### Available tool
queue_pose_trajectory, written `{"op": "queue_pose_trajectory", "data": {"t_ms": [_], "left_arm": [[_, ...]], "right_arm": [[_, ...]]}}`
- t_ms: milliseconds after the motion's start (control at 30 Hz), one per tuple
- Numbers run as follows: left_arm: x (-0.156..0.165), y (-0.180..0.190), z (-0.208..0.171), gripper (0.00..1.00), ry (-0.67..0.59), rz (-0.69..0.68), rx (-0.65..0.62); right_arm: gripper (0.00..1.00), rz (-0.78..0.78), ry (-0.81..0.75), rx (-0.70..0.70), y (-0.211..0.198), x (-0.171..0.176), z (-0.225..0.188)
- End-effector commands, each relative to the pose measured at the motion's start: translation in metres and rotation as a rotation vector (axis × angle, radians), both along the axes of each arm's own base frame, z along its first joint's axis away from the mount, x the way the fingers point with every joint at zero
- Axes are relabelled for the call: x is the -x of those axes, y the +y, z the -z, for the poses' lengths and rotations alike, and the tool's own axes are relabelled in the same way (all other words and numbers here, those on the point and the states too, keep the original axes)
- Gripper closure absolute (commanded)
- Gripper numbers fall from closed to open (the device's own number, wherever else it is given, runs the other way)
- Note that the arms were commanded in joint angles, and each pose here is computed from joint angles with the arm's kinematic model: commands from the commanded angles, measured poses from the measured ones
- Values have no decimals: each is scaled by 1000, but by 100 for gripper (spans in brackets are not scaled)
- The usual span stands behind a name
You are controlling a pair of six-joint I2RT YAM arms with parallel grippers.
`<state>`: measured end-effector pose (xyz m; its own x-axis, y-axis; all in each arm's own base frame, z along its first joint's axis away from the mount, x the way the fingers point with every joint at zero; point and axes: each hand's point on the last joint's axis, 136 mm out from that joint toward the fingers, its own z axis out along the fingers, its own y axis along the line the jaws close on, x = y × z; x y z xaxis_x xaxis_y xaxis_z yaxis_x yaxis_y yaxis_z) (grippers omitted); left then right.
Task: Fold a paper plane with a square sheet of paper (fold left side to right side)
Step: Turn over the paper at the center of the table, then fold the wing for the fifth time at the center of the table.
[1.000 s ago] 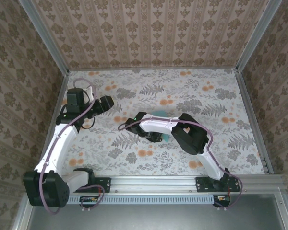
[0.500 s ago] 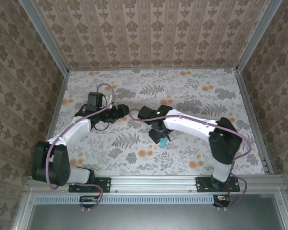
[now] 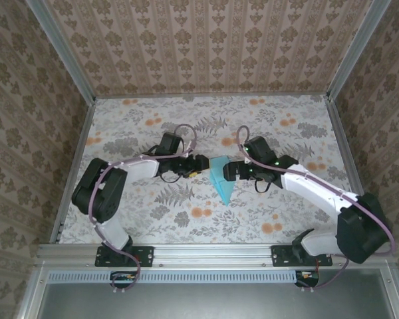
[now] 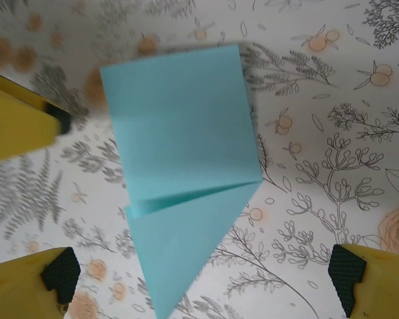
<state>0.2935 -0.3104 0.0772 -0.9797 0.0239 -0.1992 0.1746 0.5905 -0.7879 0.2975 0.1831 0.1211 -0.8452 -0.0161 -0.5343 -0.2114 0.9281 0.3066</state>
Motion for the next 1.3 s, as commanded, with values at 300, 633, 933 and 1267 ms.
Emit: {"op": "queue_pose_trajectory", "data": {"t_ms": [300, 633, 933, 1267], "left_arm": [[-33, -37, 5, 66, -74, 61, 87], [-23, -24, -16, 99, -171, 157, 146], [2, -22, -32, 100, -242, 296, 229], [5, -20, -28, 100, -235, 304, 224]], "right_arm": [[0, 117, -128, -256, -21, -7, -17], [0, 3, -171, -341, -25, -17, -17], [16, -162, -35, -541, 2, -41, 4], [23, -218, 33, -630, 22, -59, 35]]}}
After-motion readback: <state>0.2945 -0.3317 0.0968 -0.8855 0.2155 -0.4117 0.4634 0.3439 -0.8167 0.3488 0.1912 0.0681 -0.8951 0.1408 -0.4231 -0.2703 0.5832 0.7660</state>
